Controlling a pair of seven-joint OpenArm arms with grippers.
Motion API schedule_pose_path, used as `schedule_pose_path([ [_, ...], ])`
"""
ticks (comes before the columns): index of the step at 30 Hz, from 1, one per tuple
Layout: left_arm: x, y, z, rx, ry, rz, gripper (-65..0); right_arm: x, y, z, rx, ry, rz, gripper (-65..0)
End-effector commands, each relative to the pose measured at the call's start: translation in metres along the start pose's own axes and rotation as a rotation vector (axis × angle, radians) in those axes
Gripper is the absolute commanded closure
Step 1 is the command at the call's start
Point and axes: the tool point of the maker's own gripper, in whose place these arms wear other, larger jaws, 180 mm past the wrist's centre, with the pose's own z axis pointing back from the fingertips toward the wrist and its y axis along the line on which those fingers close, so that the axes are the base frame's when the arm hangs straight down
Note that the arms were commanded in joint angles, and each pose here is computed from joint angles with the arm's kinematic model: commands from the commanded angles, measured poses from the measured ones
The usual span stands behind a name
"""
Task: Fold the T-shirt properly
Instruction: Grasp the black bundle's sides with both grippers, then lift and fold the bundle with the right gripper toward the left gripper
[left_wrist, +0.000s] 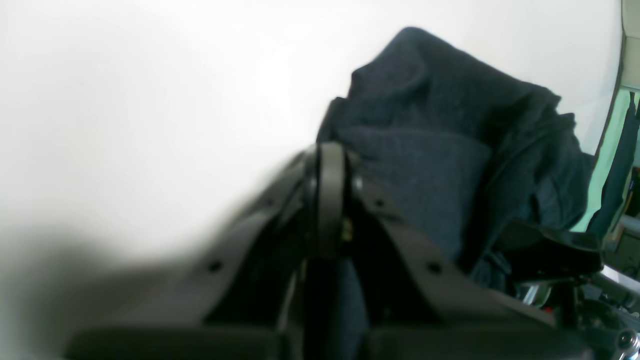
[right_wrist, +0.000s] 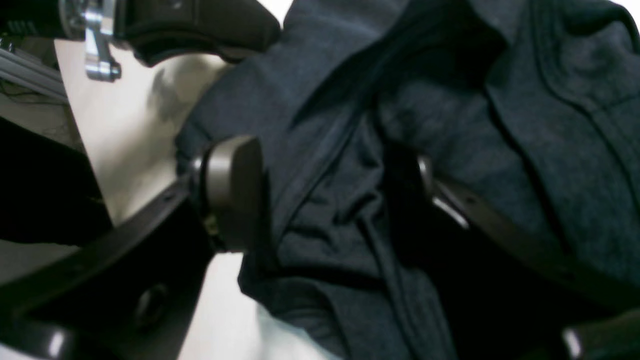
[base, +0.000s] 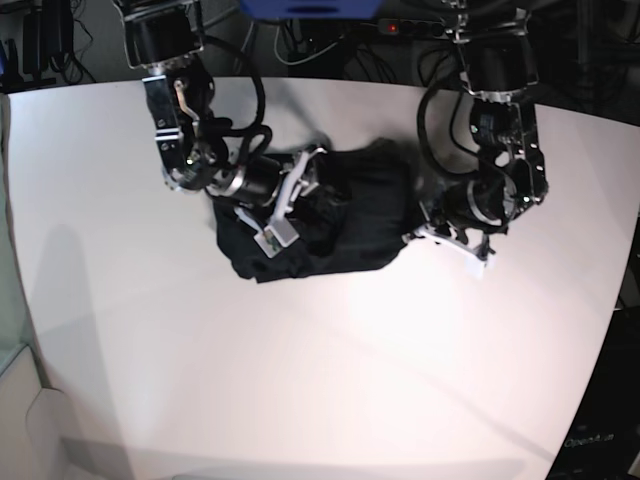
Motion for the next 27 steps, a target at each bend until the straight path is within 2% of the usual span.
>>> schedule_pose_path([
  [1,-0.023,0.041,0.0,0.184,0.076,-0.011,0.0,0.014,0.001,0.0,0.009,-0.038,0.012,-39.4],
  [6,-0.022,0.04,0.0,0.183,0.074,-0.012,0.0,0.015,0.0,0.0,0.009,-0.04,0.013,-38.1],
  [11,-0.018,0.038,0.0,0.18,0.068,-0.014,0.0,0.012,0.01,-0.005,0.035,-0.024,0.026,-28.0],
  [18,-0.018,0.038,0.0,0.18,0.07,-0.014,0.0,0.006,0.025,-0.012,0.075,0.001,0.047,-19.5],
  [24,-0.019,0.038,0.0,0.18,0.072,-0.015,0.0,0.017,0.023,-0.014,0.075,-0.006,0.074,-1.3],
  [27,-0.023,0.033,-0.003,0.176,0.083,-0.039,0.0,0.023,0.019,-0.013,0.069,-0.01,0.09,-0.3],
])
